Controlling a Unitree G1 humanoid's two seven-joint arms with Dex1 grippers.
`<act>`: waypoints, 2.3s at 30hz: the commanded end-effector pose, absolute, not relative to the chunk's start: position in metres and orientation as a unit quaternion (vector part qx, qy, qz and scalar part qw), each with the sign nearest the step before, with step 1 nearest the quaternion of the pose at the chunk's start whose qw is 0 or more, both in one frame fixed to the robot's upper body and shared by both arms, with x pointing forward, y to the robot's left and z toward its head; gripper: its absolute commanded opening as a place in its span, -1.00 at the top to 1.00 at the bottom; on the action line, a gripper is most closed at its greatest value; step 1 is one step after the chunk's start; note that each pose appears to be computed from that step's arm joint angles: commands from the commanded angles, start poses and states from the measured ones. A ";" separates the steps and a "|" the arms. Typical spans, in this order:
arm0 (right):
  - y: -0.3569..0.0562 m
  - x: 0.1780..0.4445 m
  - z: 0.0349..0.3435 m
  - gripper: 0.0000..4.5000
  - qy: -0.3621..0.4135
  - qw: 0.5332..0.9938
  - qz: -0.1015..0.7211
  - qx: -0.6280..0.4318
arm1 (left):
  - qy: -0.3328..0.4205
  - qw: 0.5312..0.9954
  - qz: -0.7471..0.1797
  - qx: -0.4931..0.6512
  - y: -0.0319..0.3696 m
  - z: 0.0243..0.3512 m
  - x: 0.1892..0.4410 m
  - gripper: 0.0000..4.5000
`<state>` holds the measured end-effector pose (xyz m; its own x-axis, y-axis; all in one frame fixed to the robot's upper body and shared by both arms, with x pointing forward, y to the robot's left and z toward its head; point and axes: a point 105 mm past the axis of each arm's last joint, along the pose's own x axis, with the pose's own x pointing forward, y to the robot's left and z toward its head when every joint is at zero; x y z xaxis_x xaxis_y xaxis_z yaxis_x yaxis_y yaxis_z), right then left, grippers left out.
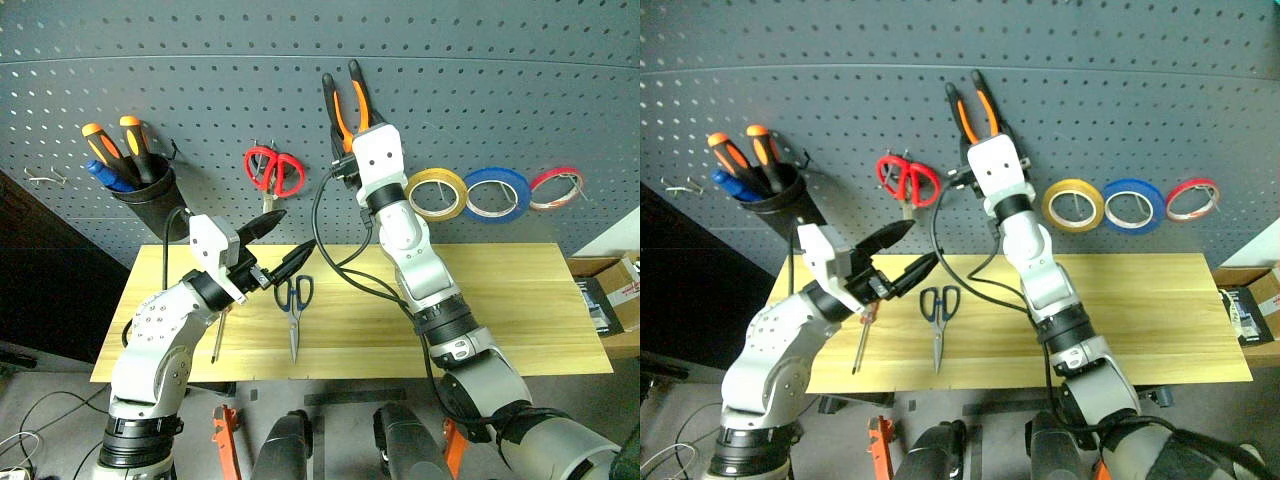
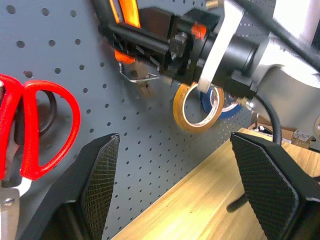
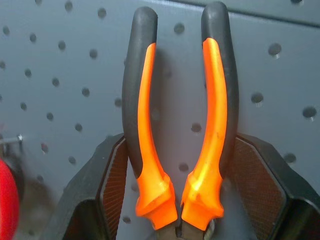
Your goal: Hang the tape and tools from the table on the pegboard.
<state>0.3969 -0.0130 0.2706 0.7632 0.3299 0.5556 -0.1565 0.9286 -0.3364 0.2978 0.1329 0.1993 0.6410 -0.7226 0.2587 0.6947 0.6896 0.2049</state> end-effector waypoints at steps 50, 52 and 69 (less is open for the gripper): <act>-0.046 0.243 0.164 -0.99 0.107 0.864 0.482 -0.094 | 0.369 0.927 -0.062 0.033 0.120 -0.004 0.317 -0.67; -0.048 0.243 0.163 -1.00 0.108 0.866 0.479 -0.096 | 0.368 0.928 -0.056 0.033 0.120 -0.006 0.318 -0.50; -0.069 0.245 0.197 -1.00 -0.006 0.890 0.432 -0.149 | 0.221 0.963 -0.125 0.090 0.142 0.045 0.309 0.69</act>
<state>0.2532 -0.0734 0.1734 0.6247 0.7480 -0.2241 -0.7807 0.6050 -0.1564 0.3041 0.1492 0.0142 0.8104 -0.1445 -0.5678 0.2347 0.9680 0.0887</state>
